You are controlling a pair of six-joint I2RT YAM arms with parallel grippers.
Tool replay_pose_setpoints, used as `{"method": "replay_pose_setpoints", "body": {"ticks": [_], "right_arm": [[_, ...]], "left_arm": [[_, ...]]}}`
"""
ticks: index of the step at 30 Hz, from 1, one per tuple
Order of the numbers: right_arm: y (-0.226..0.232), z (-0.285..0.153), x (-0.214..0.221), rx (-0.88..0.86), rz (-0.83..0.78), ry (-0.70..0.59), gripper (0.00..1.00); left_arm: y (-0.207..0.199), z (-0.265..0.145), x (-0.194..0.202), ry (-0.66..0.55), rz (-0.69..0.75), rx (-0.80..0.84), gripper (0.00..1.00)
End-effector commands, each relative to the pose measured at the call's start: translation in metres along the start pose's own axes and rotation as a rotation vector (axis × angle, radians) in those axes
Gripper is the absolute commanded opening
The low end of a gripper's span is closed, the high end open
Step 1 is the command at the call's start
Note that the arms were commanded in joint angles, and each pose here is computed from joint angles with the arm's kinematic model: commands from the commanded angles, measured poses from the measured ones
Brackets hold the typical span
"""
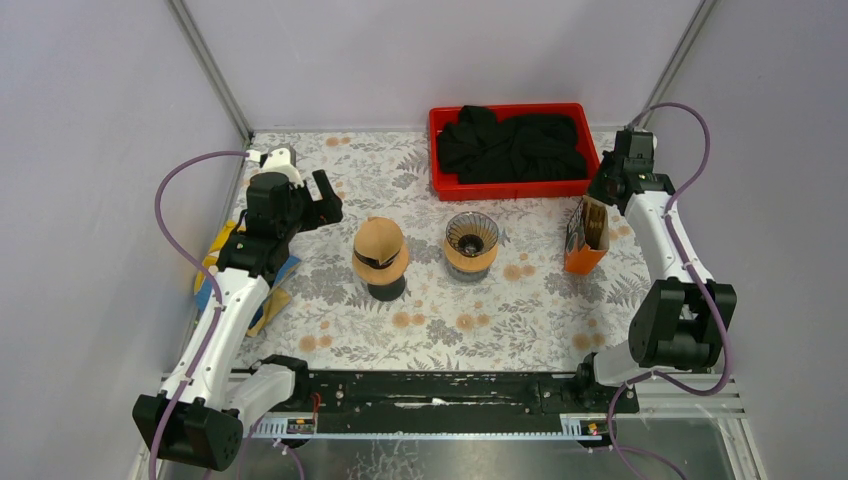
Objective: Place the coffee filter in the dripper
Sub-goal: Pick up the coffee filter from the coffee filter holder.
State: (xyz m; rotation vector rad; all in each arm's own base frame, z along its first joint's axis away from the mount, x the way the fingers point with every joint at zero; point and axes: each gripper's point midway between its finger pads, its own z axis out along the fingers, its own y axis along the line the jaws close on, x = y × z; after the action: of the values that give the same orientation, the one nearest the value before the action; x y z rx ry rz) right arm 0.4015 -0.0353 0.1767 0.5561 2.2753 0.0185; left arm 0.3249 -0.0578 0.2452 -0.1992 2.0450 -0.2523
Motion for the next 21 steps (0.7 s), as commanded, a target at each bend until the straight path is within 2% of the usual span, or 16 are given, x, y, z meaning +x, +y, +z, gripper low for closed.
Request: {"method": "replay_pose_setpoints", "body": {"ticks": [1, 8, 16, 21], "right_arm": [[0.012, -0.011, -0.022, -0.055, -0.013, -0.052, 0.09], [0.017, -0.020, -0.025, -0.091, -0.029, -0.068, 0.26], [-0.001, -0.039, -0.031, -0.009, -0.032, -0.119, 0.35], [-0.011, -0.037, -0.019, 0.034, -0.028, -0.081, 0.38]], "left_arm": [[-0.005, -0.002, -0.014, -0.057, 0.018, 0.019, 1.00], [-0.005, -0.002, -0.013, -0.055, 0.017, 0.021, 1.00], [-0.006, -0.002, -0.014, -0.056, 0.017, 0.025, 1.00], [-0.006, -0.003, -0.014, -0.057, 0.015, 0.027, 1.00]]}}
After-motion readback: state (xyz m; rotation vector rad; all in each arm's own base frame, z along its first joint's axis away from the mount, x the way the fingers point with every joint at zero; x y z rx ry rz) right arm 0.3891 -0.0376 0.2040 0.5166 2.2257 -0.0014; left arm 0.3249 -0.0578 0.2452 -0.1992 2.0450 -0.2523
